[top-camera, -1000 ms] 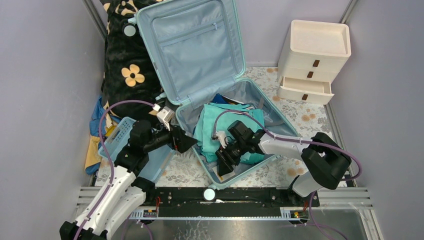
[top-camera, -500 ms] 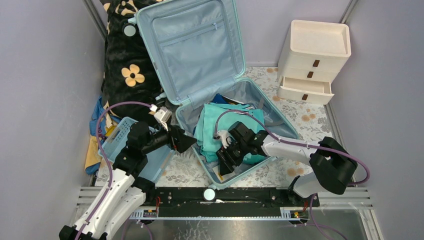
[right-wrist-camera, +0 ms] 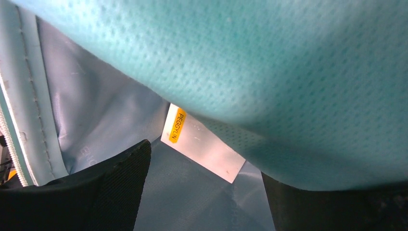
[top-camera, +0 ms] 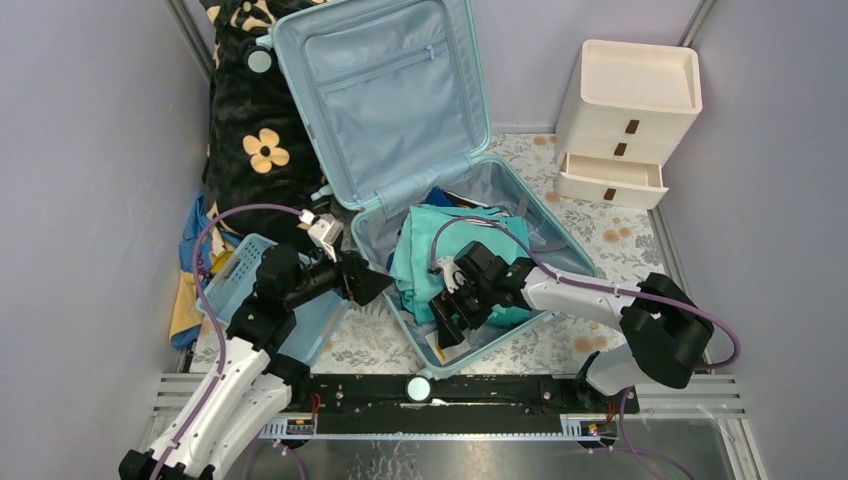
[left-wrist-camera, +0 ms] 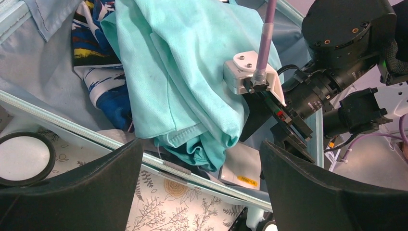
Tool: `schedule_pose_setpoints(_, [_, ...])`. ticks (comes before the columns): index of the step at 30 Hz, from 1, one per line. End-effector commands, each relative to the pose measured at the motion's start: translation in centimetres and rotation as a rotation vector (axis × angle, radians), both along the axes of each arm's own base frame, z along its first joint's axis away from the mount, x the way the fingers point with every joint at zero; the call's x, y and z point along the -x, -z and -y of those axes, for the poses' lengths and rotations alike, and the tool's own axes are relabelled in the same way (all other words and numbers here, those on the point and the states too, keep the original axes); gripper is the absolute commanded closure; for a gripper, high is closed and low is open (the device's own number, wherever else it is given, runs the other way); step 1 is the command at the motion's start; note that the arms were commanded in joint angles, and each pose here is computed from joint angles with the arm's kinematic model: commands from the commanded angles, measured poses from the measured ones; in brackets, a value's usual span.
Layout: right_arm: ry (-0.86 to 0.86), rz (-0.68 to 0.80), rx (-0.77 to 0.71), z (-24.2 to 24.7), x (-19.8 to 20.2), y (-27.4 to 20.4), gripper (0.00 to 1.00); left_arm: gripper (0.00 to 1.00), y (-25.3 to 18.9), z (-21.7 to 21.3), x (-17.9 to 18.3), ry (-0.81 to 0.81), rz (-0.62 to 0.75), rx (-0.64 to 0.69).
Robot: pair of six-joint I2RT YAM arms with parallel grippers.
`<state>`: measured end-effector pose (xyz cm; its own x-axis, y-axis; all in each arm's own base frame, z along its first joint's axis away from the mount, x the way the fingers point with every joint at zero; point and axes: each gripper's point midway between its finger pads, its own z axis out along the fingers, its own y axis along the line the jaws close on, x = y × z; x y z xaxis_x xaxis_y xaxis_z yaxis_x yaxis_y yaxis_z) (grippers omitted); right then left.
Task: Open, take out, and arrange the luggage
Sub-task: Pick up the personal item from the luggage.
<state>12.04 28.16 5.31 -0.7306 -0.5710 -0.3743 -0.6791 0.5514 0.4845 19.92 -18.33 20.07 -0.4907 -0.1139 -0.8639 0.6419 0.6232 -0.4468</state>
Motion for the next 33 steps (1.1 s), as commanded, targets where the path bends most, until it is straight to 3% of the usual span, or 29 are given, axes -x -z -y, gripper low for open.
schedule_pose_setpoints(1, [0.117,0.002,0.154,2.3,-1.4,2.0,0.11,0.02,-0.4,0.1,-0.7,-0.005,0.036,-0.001])
schedule_pose_setpoints(4, [0.123,-0.092,0.113,1.7,0.2,2.7,0.12,0.02,-0.2,0.1,-0.8,-0.002,0.033,-0.012])
schedule_pose_setpoints(12, [0.097,-0.173,0.079,0.7,1.6,3.3,0.12,0.02,0.1,0.0,-0.6,-0.002,0.029,-0.015])
schedule_pose_setpoints(19, [0.131,0.048,0.264,3.7,-2.0,4.2,0.05,0.02,0.2,-0.1,-0.5,-0.004,0.032,-0.021])
schedule_pose_setpoints(26, [0.064,-0.187,0.095,0.4,2.2,4.1,0.08,0.02,0.1,0.0,-0.7,0.002,0.037,-0.022])
schedule_pose_setpoints(33, [0.003,-0.202,-0.017,-1.0,2.8,1.5,0.22,0.02,0.0,0.1,-0.8,-0.001,0.039,-0.014])
